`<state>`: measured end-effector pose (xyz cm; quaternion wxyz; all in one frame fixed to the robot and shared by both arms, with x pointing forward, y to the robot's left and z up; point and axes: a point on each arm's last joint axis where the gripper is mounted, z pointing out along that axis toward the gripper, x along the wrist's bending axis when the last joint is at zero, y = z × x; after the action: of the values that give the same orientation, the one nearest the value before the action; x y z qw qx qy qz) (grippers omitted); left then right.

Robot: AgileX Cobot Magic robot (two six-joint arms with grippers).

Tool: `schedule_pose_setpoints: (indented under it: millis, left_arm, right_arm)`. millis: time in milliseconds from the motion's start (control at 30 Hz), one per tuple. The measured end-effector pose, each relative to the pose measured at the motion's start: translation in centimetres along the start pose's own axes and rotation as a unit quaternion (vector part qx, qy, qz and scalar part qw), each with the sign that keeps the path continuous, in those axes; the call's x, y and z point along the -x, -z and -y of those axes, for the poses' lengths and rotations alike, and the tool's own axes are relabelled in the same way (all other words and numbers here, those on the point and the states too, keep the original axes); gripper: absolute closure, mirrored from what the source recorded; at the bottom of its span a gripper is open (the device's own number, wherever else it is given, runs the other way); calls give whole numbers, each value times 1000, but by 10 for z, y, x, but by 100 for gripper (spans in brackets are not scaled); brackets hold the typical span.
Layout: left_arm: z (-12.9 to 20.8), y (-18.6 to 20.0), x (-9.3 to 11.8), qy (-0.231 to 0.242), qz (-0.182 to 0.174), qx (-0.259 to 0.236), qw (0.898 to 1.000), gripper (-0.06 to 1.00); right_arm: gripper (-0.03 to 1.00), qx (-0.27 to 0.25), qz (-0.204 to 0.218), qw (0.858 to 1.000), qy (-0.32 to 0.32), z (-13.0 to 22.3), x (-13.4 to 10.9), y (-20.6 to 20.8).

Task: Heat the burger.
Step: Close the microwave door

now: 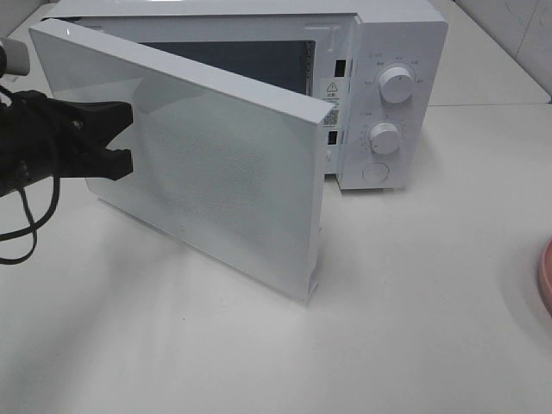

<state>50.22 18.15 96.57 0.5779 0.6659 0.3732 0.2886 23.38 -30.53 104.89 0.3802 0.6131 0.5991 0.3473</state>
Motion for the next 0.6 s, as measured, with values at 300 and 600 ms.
schedule_pose_setpoints:
  millis: [300,600]
  left_arm:
    - [-9,-36,18,10,-6,25,1000,94]
    - [-13,-74,34,25,-10,42,999,94]
  right_arm:
    - [34,0,0,1000,0,0,0,0]
    - [34,0,0,1000,0,0,0,0]
